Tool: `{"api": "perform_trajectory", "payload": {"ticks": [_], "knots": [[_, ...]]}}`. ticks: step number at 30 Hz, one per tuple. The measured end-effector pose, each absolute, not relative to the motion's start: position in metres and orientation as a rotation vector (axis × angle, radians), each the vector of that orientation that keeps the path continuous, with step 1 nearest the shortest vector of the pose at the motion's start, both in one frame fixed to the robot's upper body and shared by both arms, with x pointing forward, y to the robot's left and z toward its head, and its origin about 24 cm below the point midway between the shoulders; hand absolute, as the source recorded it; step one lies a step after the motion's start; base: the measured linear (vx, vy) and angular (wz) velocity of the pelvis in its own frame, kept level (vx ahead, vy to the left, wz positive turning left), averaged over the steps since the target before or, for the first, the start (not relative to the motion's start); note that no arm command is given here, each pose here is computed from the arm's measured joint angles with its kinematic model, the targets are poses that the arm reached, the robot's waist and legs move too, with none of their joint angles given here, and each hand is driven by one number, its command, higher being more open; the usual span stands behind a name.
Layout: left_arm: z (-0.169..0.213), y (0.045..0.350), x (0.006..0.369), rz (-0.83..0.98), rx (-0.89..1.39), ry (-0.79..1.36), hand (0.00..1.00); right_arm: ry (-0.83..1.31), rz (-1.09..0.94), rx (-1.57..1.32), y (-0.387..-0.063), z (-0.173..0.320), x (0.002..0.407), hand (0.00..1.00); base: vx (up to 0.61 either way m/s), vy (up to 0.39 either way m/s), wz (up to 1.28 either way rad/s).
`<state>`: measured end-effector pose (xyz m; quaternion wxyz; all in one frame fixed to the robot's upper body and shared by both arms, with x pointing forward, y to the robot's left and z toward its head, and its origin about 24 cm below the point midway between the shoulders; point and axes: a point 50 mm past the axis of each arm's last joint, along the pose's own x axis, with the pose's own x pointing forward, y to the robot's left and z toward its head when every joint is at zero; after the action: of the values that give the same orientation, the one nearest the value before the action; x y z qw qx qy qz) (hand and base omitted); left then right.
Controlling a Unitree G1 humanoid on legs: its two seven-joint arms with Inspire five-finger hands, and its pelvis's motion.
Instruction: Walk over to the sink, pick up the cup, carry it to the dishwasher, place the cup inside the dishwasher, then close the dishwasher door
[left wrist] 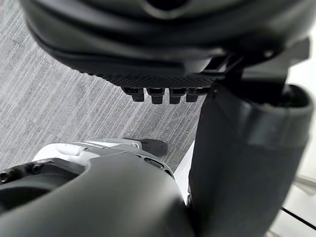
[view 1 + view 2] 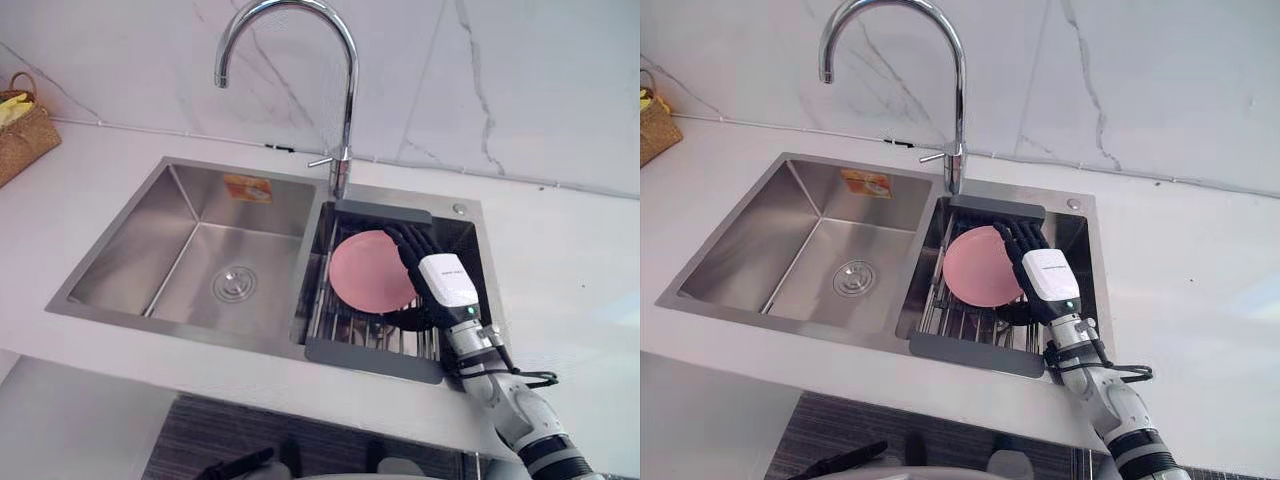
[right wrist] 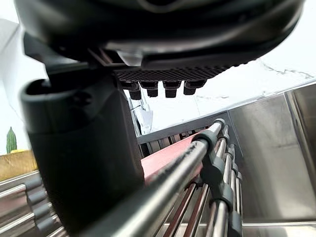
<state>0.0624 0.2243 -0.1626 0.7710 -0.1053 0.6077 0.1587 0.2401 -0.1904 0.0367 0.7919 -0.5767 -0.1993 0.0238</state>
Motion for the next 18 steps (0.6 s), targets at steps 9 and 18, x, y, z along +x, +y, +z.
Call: {"api": "perform_trajectory", "payload": {"ticks": [9, 18], "knots": [[-0.1626, 0.2235, 0.0631, 0.337, -0.224, 1.315, 1.0, -0.467, 0.044, -1.272, -0.1906, 0.0368, 0.239, 1.0, 0.0, -0.005, 0.03], [-0.1624, 0.2227, 0.0651, 0.323, -0.213, 1.312, 1.0, -0.465, -0.022, -1.256, -0.1982, 0.0369, 0.2356, 1.0, 0.0, 0.0, 0.02]]}}
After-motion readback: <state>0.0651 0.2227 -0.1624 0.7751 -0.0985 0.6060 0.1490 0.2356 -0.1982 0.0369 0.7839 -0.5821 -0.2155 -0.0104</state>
